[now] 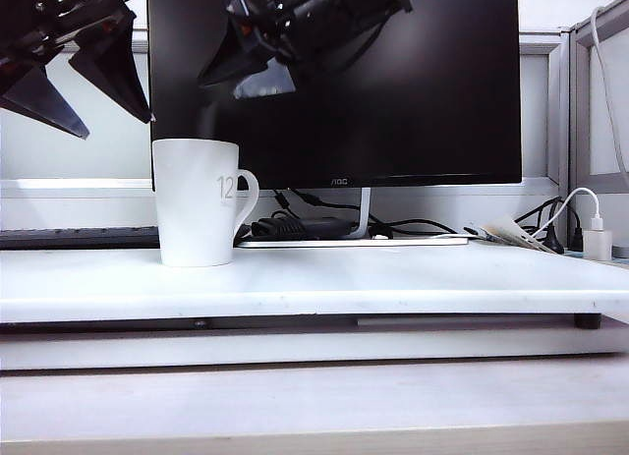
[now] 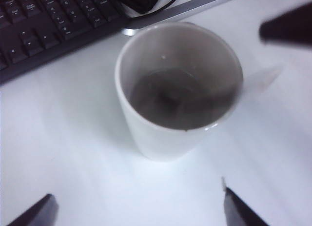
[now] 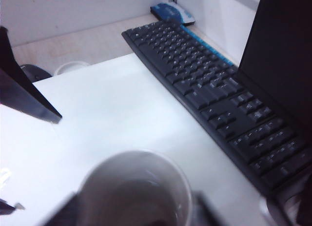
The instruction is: Pick up a spoon and stir the liquid in the cup.
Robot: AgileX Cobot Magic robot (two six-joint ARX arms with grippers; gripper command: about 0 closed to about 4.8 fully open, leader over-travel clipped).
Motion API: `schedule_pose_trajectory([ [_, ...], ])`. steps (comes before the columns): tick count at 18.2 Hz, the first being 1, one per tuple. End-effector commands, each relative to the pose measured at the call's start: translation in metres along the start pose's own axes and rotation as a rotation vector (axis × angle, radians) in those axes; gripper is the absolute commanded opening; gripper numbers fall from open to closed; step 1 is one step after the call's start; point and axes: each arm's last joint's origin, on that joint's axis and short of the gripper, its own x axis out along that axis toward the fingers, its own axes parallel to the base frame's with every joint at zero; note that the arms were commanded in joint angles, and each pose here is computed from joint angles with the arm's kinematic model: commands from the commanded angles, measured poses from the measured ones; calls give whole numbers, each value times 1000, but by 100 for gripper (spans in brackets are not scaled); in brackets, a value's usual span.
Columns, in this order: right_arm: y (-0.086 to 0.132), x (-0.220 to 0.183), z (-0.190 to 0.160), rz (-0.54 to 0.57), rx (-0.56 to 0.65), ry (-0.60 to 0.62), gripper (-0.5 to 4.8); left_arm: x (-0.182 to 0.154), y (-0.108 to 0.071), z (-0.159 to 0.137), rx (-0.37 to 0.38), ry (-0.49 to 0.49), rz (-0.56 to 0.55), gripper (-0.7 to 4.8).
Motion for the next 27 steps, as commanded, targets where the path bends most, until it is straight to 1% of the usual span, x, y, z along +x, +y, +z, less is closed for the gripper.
schedule_pose_trajectory([
  [1, 6, -21, 25, -38, -44, -72, 327, -16, -3, 9, 19, -76, 2, 479],
  [2, 9, -30, 34, -71, -58, -94, 479, -24, -4, 13, 26, -105, 5, 479],
  [4, 16, -52, 51, -132, -58, -123, 479, -41, -7, 20, 30, -164, 12, 479],
  [5, 21, -65, 59, -153, -60, -129, 479, -52, -10, 23, 16, -195, 13, 479],
  [7, 37, -107, 79, -261, -62, -125, 479, -86, -18, 24, -8, -282, 16, 479],
  [8, 49, -137, 90, -338, -79, -128, 479, -106, -23, 22, -5, -325, 18, 479],
  [10, 73, -204, 107, -470, -93, -173, 479, -146, -34, 11, 4, -409, 27, 479],
  [11, 90, -242, 112, -541, -95, -201, 479, -167, -40, 2, -9, -449, 24, 479],
  [12, 109, -280, 111, -619, -85, -212, 479, -186, -46, -10, -40, -477, 16, 479],
  [13, 131, -316, 106, -677, -51, -219, 479, -204, -52, -23, -86, -498, 0, 479],
  [14, 155, -349, 96, -703, -24, -225, 479, -219, -58, -37, -126, -502, -29, 479],
  [15, 179, -379, 80, -729, 12, -214, 479, -236, -65, -58, -165, -495, -48, 479],
  [16, 201, -405, 61, -736, 49, -203, 479, -248, -70, -76, -183, -489, -54, 479],
  [17, 224, -428, 35, -729, 101, -195, 479, -260, -76, -96, -180, -482, -77, 479],
  [18, 246, -449, 6, -727, 125, -206, 479, -272, -82, -120, -174, -485, -93, 479],
  [19, 260, -461, -15, -729, 147, -252, 479, -280, -86, -137, -164, -516, -92, 479],
  [20, 270, -467, -35, -733, 147, -302, 479, -283, -88, -148, -153, -553, -93, 479],
  [21, 275, -467, -55, -748, 150, -350, 479, -281, -89, -160, -139, -611, -85, 479],
  [22, 276, -463, -67, -751, 144, -369, 479, -274, -87, -160, -146, -599, -76, 479],
  [23, 269, -447, -82, -750, 142, -378, 479, -261, -84, -160, -164, -545, -70, 479],
  [24, 263, -432, -95, -729, 138, -377, 479, -251, -82, -157, -168, -529, -73, 479],
  [25, 252, -412, -104, -694, 131, -378, 479, -237, -78, -154, -165, -533, -69, 479],
  [26, 235, -382, -114, -664, 127, -373, 479, -211, -71, -149, -150, -581, -71, 479],
  [27, 224, -364, -119, -651, 123, -379, 479, -197, -67, -146, -141, -612, -70, 479],
])
